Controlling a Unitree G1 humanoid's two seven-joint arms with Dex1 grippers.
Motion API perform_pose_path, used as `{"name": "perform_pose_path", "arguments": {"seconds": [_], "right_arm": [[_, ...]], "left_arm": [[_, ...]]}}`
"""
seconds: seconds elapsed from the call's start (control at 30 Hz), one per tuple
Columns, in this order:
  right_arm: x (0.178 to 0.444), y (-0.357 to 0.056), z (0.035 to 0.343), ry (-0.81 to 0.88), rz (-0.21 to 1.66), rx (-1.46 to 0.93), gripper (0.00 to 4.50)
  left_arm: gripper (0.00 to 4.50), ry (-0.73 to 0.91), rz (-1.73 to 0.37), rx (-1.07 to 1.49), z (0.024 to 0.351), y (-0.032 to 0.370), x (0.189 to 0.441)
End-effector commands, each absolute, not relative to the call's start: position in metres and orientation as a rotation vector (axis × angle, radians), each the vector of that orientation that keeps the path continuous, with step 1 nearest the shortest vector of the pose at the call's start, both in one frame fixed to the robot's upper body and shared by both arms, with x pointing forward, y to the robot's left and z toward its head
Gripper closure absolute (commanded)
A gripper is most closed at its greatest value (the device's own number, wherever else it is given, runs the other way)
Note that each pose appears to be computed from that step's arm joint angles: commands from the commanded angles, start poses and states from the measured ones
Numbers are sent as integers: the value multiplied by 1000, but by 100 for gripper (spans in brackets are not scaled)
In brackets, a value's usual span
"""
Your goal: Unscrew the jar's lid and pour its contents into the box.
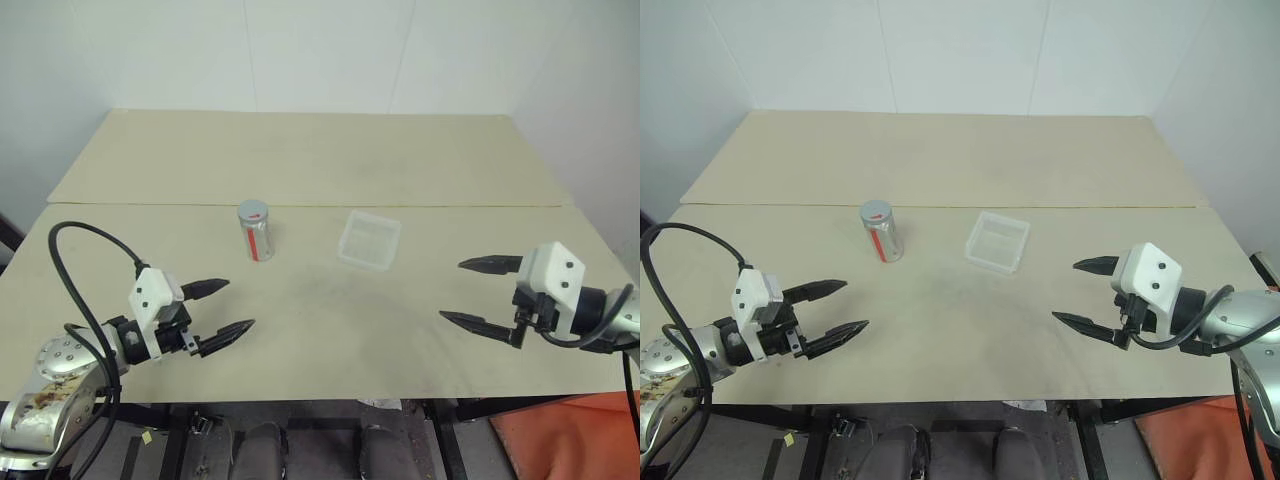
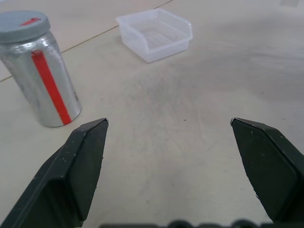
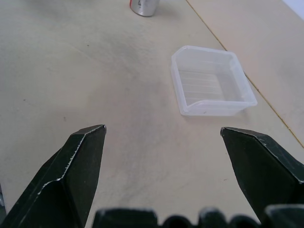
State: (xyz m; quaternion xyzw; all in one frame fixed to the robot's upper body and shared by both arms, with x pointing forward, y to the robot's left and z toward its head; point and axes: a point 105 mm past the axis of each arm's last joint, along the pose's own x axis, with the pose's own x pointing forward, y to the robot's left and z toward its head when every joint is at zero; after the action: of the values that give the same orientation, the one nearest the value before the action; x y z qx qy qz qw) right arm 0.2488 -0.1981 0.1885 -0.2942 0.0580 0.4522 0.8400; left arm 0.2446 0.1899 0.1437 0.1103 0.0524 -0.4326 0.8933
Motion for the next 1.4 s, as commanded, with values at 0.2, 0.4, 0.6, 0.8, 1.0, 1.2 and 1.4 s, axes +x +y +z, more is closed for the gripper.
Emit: {"name": "perform_pose_path", "arguments": {"seconds": [0.2, 0.4, 0.6, 0.8, 1.0, 1.2, 1.4], "right_arm": [[256, -196, 204, 64, 948, -625, 0], [256, -199, 211, 35, 932, -621, 0], [254, -200, 206, 46, 916, -625, 0], [260, -183, 207, -28, 871, -562, 0], [266, -161, 206, -75, 864, -507, 0], [269, -149, 207, -92, 876, -499, 0], [270, -142, 208, -101, 888, -490, 0]], "left_arm": [[2, 56, -913, 241, 156, 183, 239], [2, 35, -957, 269, 167, 186, 237], [2, 24, -913, 288, 168, 191, 247], [2, -172, -584, 250, 151, 193, 273], [2, -276, -263, 165, 137, 188, 290], [2, -295, -221, 187, 130, 177, 308], [2, -302, -201, 180, 122, 172, 323]]}}
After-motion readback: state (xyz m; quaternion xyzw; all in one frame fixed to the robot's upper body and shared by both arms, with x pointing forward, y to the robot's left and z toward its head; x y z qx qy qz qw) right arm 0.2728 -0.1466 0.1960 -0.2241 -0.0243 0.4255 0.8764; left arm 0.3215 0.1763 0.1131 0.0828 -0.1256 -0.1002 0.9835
